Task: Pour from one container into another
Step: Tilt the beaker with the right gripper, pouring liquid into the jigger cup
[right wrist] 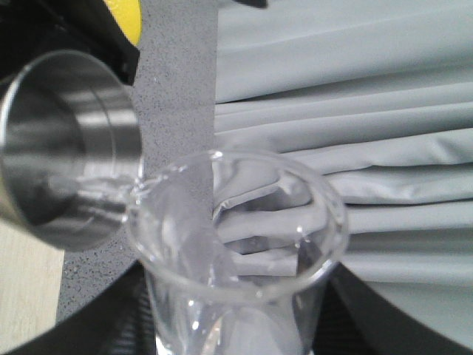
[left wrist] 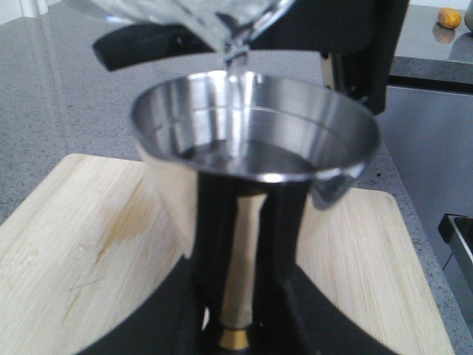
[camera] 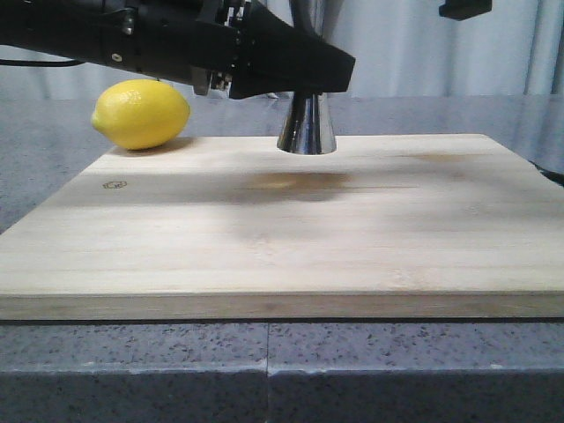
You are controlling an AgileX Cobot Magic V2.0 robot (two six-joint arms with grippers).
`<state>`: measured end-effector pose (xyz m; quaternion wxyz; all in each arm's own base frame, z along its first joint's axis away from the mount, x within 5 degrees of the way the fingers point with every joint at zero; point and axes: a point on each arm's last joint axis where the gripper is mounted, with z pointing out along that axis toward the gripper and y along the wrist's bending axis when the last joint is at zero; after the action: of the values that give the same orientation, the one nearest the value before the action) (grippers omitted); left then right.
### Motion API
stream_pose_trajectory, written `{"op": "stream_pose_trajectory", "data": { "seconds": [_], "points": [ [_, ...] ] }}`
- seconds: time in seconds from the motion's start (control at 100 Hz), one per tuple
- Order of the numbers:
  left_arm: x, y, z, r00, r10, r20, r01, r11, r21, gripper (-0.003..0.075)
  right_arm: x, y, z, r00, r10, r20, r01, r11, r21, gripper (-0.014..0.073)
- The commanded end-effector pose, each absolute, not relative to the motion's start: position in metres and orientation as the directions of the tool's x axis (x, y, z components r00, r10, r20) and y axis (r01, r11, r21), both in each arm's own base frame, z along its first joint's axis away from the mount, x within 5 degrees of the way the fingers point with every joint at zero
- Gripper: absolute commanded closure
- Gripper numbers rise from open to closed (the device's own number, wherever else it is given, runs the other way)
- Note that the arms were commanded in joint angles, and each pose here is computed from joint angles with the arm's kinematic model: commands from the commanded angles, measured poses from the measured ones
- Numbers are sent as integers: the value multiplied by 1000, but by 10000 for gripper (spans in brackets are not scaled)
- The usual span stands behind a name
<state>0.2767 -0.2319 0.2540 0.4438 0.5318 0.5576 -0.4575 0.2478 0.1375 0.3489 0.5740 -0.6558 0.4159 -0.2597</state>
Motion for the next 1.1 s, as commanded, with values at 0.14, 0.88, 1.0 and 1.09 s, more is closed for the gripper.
{"op": "stream_pose_trajectory", "data": {
  "seconds": [0.14, 0.88, 1.0, 1.09],
  "points": [
    [271, -234, 283, -16, 72, -997, 1000, -14, -17, 661, 242, 137, 371, 550, -827, -116, -179, 19, -984, 284],
    [271, -234, 283, -16, 72, -997, 1000, -14, -17, 661, 243, 136, 373, 492, -804, -335, -275, 222, -935, 284],
    [271, -234, 283, -16, 72, -997, 1000, -14, -17, 661, 243, 136, 373, 492, -804, -335, -275, 222, -935, 284],
    [271, -234, 283, -16, 72, -997, 1000, -14, -17, 661, 243, 136, 373, 492, -804, -335, -275, 222, -935, 284]
  ]
}}
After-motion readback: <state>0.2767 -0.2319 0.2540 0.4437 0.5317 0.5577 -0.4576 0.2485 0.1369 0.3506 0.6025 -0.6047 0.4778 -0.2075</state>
